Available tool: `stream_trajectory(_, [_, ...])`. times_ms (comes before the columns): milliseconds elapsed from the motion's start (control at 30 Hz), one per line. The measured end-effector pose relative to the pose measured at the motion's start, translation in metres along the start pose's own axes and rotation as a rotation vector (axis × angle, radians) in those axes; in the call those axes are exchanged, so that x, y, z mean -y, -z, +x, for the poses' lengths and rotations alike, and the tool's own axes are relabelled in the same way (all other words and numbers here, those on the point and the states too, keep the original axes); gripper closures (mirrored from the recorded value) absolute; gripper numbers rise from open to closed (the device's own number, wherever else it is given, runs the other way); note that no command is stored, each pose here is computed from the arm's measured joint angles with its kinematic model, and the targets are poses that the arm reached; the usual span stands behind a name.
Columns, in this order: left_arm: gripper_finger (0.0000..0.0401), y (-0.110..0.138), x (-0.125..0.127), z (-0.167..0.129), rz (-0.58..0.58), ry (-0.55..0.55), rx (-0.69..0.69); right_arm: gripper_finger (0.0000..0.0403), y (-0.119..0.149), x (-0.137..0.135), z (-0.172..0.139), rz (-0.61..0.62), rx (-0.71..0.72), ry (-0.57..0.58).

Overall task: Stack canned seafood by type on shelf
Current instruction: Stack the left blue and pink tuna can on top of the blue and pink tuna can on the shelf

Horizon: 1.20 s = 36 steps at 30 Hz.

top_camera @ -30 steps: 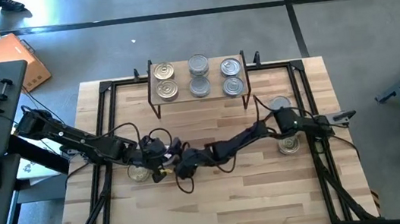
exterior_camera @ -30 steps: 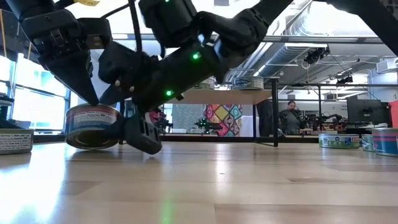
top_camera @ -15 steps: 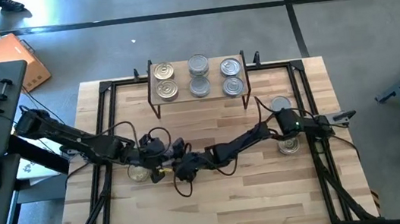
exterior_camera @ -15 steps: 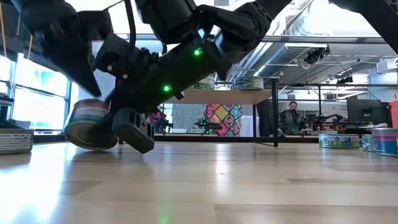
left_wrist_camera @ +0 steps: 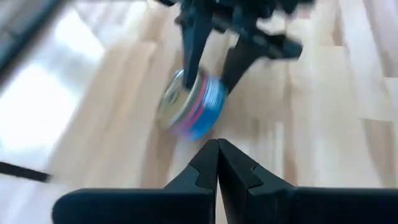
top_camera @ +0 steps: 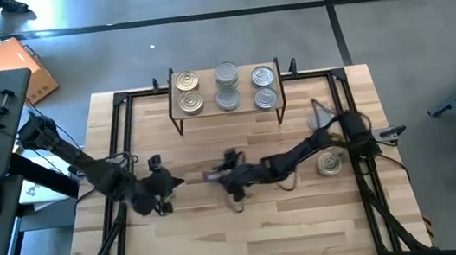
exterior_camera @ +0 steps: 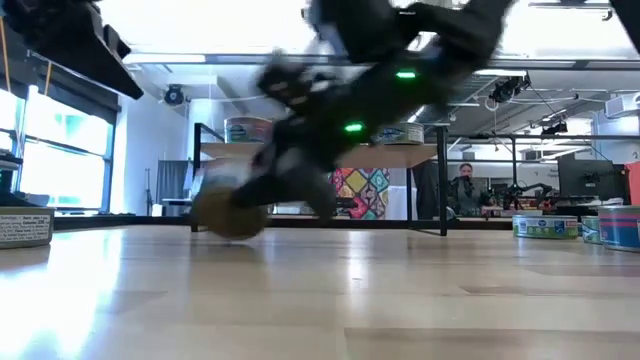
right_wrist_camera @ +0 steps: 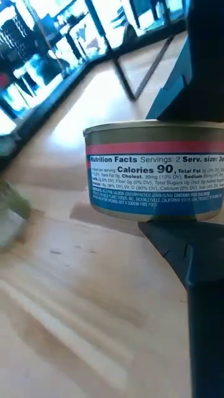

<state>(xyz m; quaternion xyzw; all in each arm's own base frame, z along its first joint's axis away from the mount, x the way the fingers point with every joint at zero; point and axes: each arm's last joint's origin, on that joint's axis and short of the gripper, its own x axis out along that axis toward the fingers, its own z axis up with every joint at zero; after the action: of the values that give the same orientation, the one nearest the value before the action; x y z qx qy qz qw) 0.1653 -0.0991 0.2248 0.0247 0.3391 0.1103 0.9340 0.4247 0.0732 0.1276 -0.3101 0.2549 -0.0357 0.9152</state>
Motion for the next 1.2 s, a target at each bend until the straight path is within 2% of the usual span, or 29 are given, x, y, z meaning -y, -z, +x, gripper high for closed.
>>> stream_trajectory(133, [0.0401,0.011,0.01,0.005,0.074,-0.085,0.163,0.0235,0.007,0.009,-0.043,0.12,0.218,-0.011])
stream_trajectory(233, [0.04,0.018,0.015,0.015,0.107,-0.101,0.287,0.0235,0.015,0.009,-0.066,0.18,0.364,-0.048])
stream_trajectory(367, [0.0374,0.022,0.021,0.026,0.251,0.004,0.439,0.0235,0.022,0.007,-0.087,0.221,0.525,-0.041])
stream_trajectory(500, [0.0311,0.016,0.023,0.033,0.377,0.098,0.586,0.0235,0.023,0.006,-0.098,0.257,0.625,-0.029])
stream_trajectory(667, [0.0206,0.008,0.021,0.049,0.524,0.047,0.591,0.0235,0.016,0.006,-0.099,0.261,0.665,-0.026])
stream_trajectory(833, [0.0125,-0.015,0.019,0.058,0.533,-0.023,0.596,0.0235,0.015,0.008,-0.099,0.264,0.671,-0.019])
stream_trajectory(967, [0.0102,-0.028,0.018,0.061,0.538,-0.06,0.607,0.0235,0.015,0.009,-0.099,0.283,0.672,-0.021])
stream_trajectory(1200, [0.01,-0.036,0.013,0.077,0.511,-0.106,0.563,0.0235,0.015,0.009,-0.099,0.288,0.675,-0.015])
